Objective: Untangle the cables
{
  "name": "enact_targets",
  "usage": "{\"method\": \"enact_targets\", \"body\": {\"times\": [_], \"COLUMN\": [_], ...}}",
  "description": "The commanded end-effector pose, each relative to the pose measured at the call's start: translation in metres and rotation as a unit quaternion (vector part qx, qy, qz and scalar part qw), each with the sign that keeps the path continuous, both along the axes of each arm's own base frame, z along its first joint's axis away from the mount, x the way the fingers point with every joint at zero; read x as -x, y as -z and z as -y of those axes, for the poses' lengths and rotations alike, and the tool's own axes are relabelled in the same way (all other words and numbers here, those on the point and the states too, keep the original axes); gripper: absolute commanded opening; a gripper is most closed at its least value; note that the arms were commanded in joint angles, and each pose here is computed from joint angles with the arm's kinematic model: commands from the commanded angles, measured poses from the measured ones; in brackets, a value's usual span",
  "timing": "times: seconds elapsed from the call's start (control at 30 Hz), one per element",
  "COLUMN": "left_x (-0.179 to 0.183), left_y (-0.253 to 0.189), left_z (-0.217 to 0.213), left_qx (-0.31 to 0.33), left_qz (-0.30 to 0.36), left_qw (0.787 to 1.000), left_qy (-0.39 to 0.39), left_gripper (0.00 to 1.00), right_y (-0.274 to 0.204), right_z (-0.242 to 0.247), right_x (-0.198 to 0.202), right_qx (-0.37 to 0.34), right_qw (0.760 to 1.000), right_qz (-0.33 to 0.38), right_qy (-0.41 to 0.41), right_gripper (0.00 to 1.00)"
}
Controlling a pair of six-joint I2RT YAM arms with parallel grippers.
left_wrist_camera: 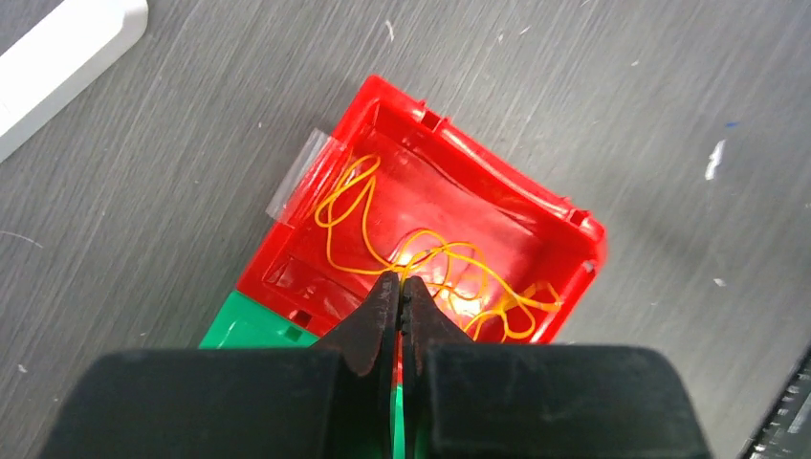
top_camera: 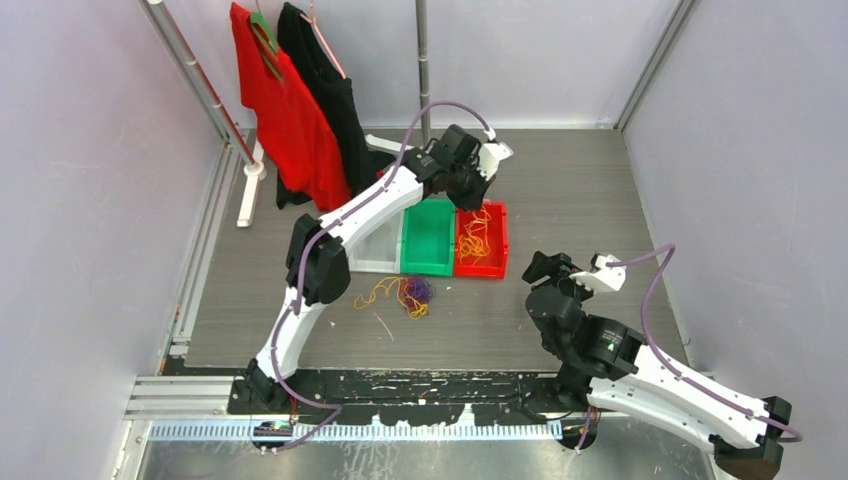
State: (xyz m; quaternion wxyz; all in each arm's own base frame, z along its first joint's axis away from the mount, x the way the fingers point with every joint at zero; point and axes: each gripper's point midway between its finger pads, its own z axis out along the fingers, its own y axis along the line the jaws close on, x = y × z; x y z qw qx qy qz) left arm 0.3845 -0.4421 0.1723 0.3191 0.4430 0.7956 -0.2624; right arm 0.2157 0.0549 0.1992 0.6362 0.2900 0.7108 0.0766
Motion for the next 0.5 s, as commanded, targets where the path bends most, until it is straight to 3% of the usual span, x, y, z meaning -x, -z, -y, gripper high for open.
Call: {"method": "enact_targets", "body": {"times": [0.0, 0.17, 0.33, 0.37, 0.47], "left_x": [-0.013, -0.018, -0.012, -0.012, -0.006], "left_y": [-0.012, 0.008, 0.026, 0.025, 0.019], "left_z": [0.014, 0.018, 0.012, 0.01, 0.002], "left_qx": [-0.022, -0.074, -0.11, -0.115, -0.126], "left_qz": [0.122, 0.163, 0.148, 0.146, 0.129], "left_qw": [0.992, 0.984, 0.982, 0.982, 0.983], "left_qy": [0.019, 0.014, 0.023, 0.022, 0.024], "left_gripper": [0.0, 0.0, 0.0, 0.05, 0.41], "right_y": [-0.013, -0.012, -0.014, -0.016, -0.021], "right_z": [0.005, 0.005, 0.003, 0.003, 0.001], "right_x": [-0.002, -0.002, -0.003, -0.003, -0.004], "right_qx": [-0.01, -0.01, -0.009, -0.009, -0.01], "right_qw": [1.0, 1.0, 1.0, 1.0, 1.0], "right_qz": [0.02, 0.02, 0.019, 0.02, 0.019], "right_qy": [0.017, 0.014, 0.009, 0.007, -0.001], "right_gripper": [0.65, 0.65, 0.65, 0.65, 0.65]}}
